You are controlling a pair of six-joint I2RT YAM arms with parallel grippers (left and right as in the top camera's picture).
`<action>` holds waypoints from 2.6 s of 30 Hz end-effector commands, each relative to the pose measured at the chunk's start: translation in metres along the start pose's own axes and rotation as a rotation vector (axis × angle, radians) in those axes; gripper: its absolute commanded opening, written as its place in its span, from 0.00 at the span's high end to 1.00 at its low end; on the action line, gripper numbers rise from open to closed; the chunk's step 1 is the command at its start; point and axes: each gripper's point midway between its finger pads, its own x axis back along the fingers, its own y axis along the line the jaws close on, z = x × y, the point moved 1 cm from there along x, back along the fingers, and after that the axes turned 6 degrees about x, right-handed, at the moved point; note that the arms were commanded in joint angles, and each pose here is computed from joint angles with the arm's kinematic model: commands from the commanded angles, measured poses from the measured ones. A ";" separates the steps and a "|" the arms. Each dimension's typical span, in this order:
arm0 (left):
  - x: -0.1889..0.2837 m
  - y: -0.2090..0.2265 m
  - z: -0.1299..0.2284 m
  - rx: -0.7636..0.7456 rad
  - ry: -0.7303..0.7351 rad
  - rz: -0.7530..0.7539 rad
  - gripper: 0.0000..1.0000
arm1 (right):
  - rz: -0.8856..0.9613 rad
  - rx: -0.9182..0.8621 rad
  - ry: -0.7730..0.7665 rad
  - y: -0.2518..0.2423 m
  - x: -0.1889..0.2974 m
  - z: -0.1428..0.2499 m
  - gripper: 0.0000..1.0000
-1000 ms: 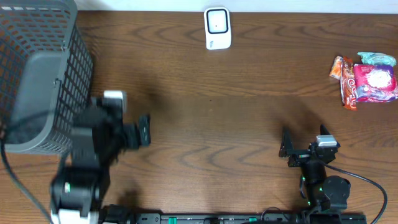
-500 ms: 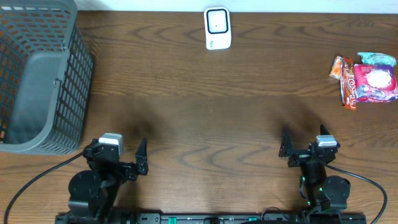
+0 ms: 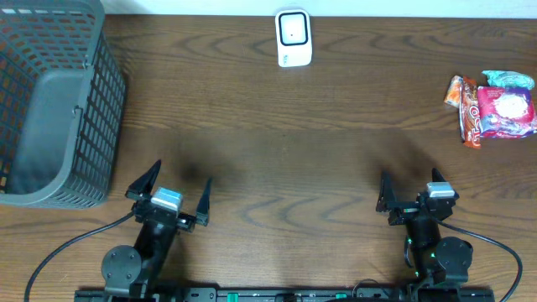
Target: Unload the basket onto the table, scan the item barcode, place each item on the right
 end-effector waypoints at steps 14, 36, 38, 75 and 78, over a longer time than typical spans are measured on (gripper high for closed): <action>-0.005 0.009 0.003 -0.059 -0.160 -0.027 0.02 | 0.005 0.015 0.000 -0.001 0.000 0.001 0.01; 0.010 0.070 0.087 0.365 0.125 -0.420 0.02 | 0.005 0.015 0.000 -0.001 0.000 0.001 0.01; 0.009 0.068 0.087 0.315 0.137 -0.407 0.02 | 0.005 0.014 0.000 -0.001 0.000 0.001 0.01; 0.011 0.073 0.088 0.166 0.169 -0.414 0.02 | 0.005 0.015 0.000 -0.001 0.000 0.001 0.01; 0.011 0.073 0.087 0.166 0.168 -0.415 0.02 | 0.005 0.014 0.000 -0.001 0.000 0.001 0.01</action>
